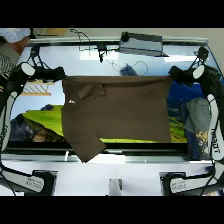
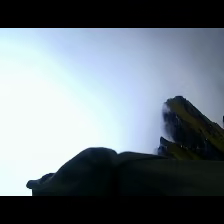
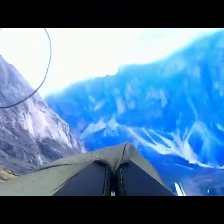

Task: Fold the shirts.

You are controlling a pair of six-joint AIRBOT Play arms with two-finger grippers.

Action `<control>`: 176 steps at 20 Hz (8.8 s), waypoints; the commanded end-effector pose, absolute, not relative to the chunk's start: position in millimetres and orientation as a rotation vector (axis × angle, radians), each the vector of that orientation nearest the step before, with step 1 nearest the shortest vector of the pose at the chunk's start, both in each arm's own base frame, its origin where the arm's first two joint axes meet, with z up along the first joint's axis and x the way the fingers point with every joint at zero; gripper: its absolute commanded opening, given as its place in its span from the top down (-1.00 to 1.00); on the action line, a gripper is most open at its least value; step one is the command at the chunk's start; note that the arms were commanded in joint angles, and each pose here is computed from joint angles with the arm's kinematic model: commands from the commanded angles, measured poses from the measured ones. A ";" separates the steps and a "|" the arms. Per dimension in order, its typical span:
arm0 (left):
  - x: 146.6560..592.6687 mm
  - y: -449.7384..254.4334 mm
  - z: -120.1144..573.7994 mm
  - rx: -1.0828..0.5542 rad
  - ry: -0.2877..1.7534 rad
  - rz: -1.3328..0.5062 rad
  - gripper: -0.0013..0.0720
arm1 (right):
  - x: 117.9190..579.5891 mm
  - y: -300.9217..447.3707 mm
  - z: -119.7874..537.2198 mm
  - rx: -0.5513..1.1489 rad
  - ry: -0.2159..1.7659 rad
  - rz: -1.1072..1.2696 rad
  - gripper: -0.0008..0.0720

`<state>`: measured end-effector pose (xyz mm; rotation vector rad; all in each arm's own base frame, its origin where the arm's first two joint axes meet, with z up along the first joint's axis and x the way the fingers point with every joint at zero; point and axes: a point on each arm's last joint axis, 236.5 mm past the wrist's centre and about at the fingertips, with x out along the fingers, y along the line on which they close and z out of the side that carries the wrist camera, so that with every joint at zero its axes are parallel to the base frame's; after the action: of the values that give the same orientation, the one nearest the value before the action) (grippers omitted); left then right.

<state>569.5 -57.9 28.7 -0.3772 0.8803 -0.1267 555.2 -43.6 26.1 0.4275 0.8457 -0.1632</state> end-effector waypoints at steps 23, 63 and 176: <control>403.2 -79.2 -47.9 -0.469 1.563 -0.283 -0.23 | 424.9 -39.0 -53.0 0.162 1.488 -0.091 -0.13; 221.9 -122.6 -104.8 -0.663 1.612 -0.275 0.87 | 268.7 -0.7 -122.2 0.578 1.789 -0.020 0.76; 364.7 -133.7 277.1 -0.213 0.662 -0.492 0.87 | 374.8 191.7 -93.3 0.719 1.469 0.284 0.90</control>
<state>363.5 -133.8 278.6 -0.2126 0.6583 -0.4926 356.7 179.4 -98.6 0.6161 1.5298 0.2783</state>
